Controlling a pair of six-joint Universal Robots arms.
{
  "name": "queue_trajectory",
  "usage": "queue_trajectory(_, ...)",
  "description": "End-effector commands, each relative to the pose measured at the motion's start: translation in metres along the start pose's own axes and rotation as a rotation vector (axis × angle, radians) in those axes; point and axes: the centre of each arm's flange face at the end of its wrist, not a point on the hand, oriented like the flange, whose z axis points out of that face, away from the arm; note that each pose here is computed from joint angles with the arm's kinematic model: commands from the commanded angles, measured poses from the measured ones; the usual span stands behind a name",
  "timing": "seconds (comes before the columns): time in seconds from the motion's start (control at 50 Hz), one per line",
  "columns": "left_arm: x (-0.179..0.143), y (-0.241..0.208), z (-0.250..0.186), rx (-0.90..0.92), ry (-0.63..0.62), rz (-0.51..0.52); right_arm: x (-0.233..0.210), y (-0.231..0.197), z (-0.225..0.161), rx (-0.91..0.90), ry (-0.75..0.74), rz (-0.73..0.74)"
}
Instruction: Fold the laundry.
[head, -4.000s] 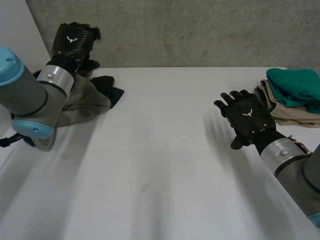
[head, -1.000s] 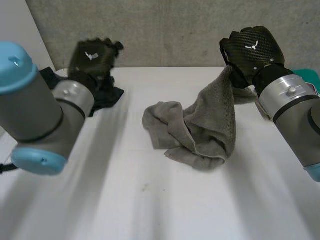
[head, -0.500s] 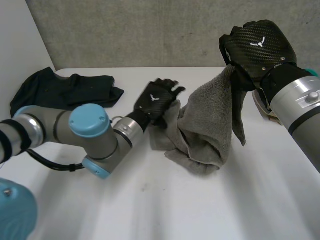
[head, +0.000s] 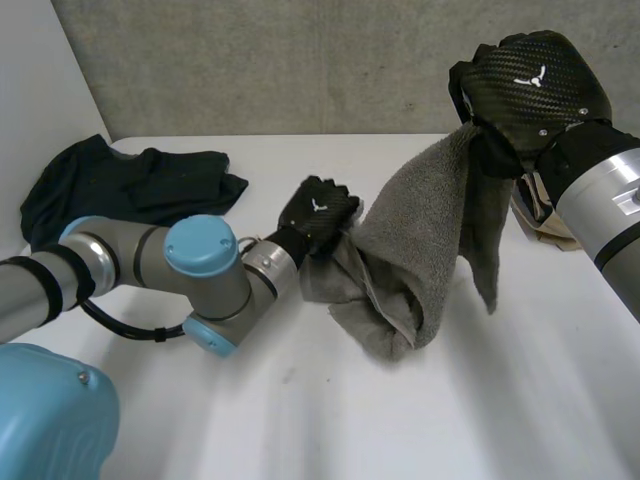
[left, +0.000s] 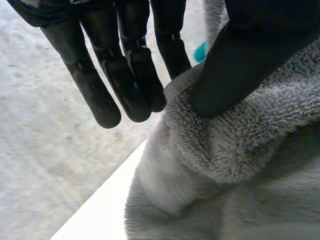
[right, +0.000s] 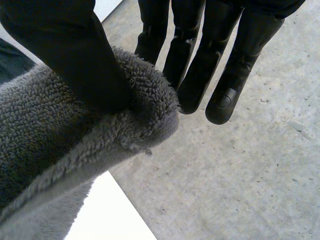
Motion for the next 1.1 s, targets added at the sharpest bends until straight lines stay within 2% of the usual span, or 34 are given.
queue_trajectory(0.02, -0.019, -0.028, -0.02, -0.078, -0.123, 0.066, 0.015, 0.003, 0.008, -0.001, 0.044, -0.015)
queue_trajectory(0.12, -0.028, -0.067, -0.062, -0.185, -0.181, 0.059, 0.035, 0.016, 0.025, -0.022, 0.091, -0.022)
queue_trajectory(0.22, -0.023, -0.094, -0.105, -0.257, -0.184, 0.029, 0.042, 0.034, 0.054, -0.042, 0.104, -0.021)
queue_trajectory(0.34, 0.005, -0.131, -0.153, -0.217, -0.132, -0.056, 0.042, 0.06, 0.093, -0.039, 0.097, -0.026)
queue_trajectory(0.44, 0.024, -0.142, -0.172, -0.2, -0.087, -0.099, 0.038, 0.084, 0.118, -0.011, 0.096, -0.036)
queue_trajectory(0.52, 0.035, -0.146, -0.176, -0.193, -0.056, -0.102, 0.015, 0.103, 0.134, 0.066, 0.062, -0.037)
queue_trajectory(0.58, 0.036, -0.145, -0.174, -0.192, -0.054, -0.102, -0.023, 0.11, 0.14, 0.127, -0.026, -0.028)
queue_trajectory(0.6, 0.035, -0.145, -0.173, -0.193, -0.061, -0.1, -0.045, 0.119, 0.139, 0.129, -0.092, -0.016)
queue_trajectory(0.68, 0.029, -0.145, -0.169, -0.199, -0.105, -0.093, -0.072, 0.134, 0.132, 0.091, -0.19, 0.017)
queue_trajectory(0.74, 0.024, -0.15, -0.166, -0.187, -0.145, -0.086, -0.073, 0.135, 0.128, 0.058, -0.2, 0.045)
queue_trajectory(0.82, 0.018, -0.16, -0.161, -0.151, -0.17, -0.079, -0.054, 0.117, 0.123, 0.009, -0.131, 0.116)
queue_trajectory(0.92, 0.006, -0.171, -0.153, -0.114, -0.202, -0.073, 0.001, 0.079, 0.098, -0.082, 0.059, 0.213)
queue_trajectory(1.0, -0.005, -0.177, -0.147, -0.089, -0.234, -0.069, 0.028, 0.091, 0.07, -0.242, 0.115, 0.278)
queue_trajectory(1.1, -0.011, -0.185, -0.141, -0.058, -0.247, -0.068, 0.024, 0.11, 0.03, -0.469, 0.106, 0.412)
